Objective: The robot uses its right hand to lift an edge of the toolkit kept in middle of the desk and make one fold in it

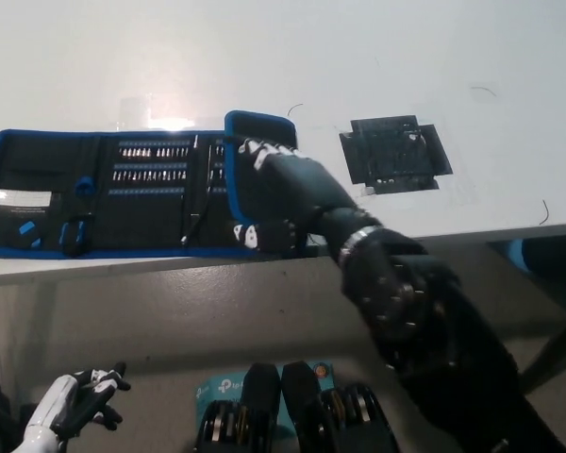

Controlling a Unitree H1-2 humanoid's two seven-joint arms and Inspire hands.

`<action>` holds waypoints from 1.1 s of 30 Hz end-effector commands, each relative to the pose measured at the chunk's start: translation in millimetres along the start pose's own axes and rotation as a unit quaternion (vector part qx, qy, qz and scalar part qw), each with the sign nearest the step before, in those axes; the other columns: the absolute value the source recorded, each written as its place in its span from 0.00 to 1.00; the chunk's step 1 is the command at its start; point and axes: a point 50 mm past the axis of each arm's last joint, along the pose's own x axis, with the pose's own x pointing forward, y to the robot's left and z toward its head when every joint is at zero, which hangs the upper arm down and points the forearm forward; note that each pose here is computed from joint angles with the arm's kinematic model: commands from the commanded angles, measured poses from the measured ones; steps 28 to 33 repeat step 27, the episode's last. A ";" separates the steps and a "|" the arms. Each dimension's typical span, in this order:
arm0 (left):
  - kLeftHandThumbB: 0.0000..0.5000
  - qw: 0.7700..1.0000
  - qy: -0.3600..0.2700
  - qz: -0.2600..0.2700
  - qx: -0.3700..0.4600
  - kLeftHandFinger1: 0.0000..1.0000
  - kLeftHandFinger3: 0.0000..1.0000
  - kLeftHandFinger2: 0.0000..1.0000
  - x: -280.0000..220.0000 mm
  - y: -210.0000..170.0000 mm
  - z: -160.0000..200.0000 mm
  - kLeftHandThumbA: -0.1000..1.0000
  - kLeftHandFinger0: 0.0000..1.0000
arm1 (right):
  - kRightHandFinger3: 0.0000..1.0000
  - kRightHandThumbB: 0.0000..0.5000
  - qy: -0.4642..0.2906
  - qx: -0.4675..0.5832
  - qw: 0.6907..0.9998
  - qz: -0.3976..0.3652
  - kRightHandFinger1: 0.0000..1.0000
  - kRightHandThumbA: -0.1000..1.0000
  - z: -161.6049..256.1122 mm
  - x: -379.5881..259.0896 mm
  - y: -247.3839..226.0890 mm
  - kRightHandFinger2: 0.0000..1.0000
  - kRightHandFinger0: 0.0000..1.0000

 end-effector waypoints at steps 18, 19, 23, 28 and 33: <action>0.17 1.000 -0.026 0.015 -0.001 0.33 0.40 0.17 -3.4 10.8 7.8 0.69 0.40 | 0.88 0.15 0.007 0.302 0.904 -0.302 0.72 0.36 -172.0 -194.2 -50.8 0.80 0.55; 0.19 1.000 -0.024 0.017 0.000 0.34 0.40 0.18 -3.4 11.8 7.5 0.69 0.41 | 0.87 0.14 0.024 0.312 0.895 -0.319 0.70 0.35 -183.8 -202.6 -45.0 0.79 0.52; 0.24 1.000 -0.022 0.020 0.003 0.34 0.44 0.19 -3.8 12.3 5.9 0.71 0.40 | 0.89 0.10 0.073 0.329 0.871 -0.358 0.73 0.27 -220.6 -233.4 -16.4 0.79 0.56; 0.27 1.000 -0.024 0.019 -0.004 0.33 0.43 0.17 -2.4 11.7 5.9 0.71 0.38 | 0.87 0.16 0.107 0.337 0.857 -0.375 0.70 0.25 -250.0 -255.2 16.1 0.77 0.56; 0.27 1.000 -0.024 0.019 -0.004 0.33 0.43 0.17 -2.4 11.7 5.9 0.71 0.38 | 0.87 0.16 0.107 0.337 0.857 -0.375 0.70 0.25 -250.0 -255.2 16.1 0.77 0.56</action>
